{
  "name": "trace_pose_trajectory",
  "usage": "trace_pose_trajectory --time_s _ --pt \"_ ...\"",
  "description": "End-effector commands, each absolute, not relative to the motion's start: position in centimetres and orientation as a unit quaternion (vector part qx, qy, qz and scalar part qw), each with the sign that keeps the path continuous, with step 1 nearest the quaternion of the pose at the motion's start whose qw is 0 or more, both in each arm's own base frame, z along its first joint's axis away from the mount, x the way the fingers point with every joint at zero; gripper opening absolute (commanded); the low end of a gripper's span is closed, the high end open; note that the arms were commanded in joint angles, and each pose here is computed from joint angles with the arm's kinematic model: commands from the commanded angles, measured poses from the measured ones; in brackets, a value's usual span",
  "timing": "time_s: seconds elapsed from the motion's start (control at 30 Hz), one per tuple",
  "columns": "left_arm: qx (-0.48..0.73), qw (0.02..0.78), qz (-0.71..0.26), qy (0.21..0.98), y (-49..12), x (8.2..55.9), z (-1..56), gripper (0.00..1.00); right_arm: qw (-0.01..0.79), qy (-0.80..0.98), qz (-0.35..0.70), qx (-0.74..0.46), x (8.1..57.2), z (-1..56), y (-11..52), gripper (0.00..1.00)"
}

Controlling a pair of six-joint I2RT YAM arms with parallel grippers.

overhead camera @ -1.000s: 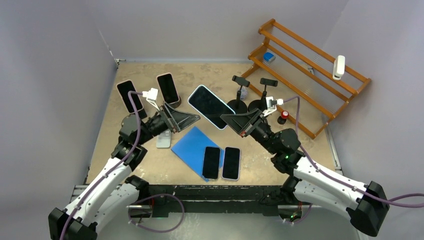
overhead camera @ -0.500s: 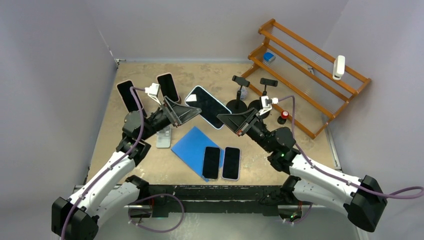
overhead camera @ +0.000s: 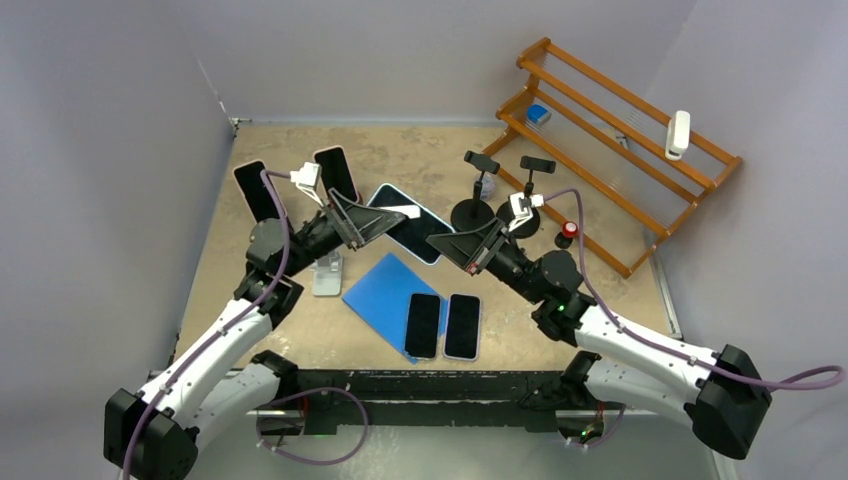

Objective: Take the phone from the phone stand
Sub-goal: Adjust the phone.

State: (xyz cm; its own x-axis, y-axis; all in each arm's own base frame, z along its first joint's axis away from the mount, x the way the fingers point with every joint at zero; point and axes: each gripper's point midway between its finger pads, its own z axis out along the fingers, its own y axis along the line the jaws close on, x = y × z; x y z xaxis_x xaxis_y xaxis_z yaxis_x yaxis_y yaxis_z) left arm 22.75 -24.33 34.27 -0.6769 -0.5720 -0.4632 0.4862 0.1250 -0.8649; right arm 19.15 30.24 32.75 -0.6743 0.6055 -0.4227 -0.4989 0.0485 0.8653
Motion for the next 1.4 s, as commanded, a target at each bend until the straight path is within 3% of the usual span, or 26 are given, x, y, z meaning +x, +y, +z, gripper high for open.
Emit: trace_pose_trajectory --time_s 0.0,0.07,0.2,0.43,0.77,1.03,1.37 --pt "-0.014 0.456 -0.648 0.609 -23.3 22.1 37.7 0.79 0.447 0.528 0.722 0.019 17.6 39.8 28.5 0.00" --pt "-0.007 0.473 -0.632 0.615 -22.7 21.6 38.0 0.87 0.440 0.540 0.717 0.014 17.2 39.2 28.3 0.00" --pt "0.015 0.490 -0.605 0.628 -22.1 20.9 38.1 0.94 0.446 0.547 0.708 -0.002 16.2 39.1 27.5 0.00" --pt "0.052 0.448 -0.589 0.671 -22.3 18.8 36.8 0.98 0.440 0.565 0.694 -0.072 13.6 39.0 27.2 0.00" --pt "0.193 0.354 -0.662 0.631 -23.7 12.1 36.9 0.96 0.410 0.556 0.698 -0.190 9.1 39.8 27.0 0.00" --pt "0.245 0.310 -0.687 0.610 -23.9 10.2 36.3 0.83 0.395 0.559 0.695 -0.222 8.6 39.5 27.6 0.00" --pt "0.257 0.303 -0.687 0.609 -24.2 10.4 36.2 0.48 0.389 0.566 0.686 -0.240 8.9 39.1 28.4 0.00"
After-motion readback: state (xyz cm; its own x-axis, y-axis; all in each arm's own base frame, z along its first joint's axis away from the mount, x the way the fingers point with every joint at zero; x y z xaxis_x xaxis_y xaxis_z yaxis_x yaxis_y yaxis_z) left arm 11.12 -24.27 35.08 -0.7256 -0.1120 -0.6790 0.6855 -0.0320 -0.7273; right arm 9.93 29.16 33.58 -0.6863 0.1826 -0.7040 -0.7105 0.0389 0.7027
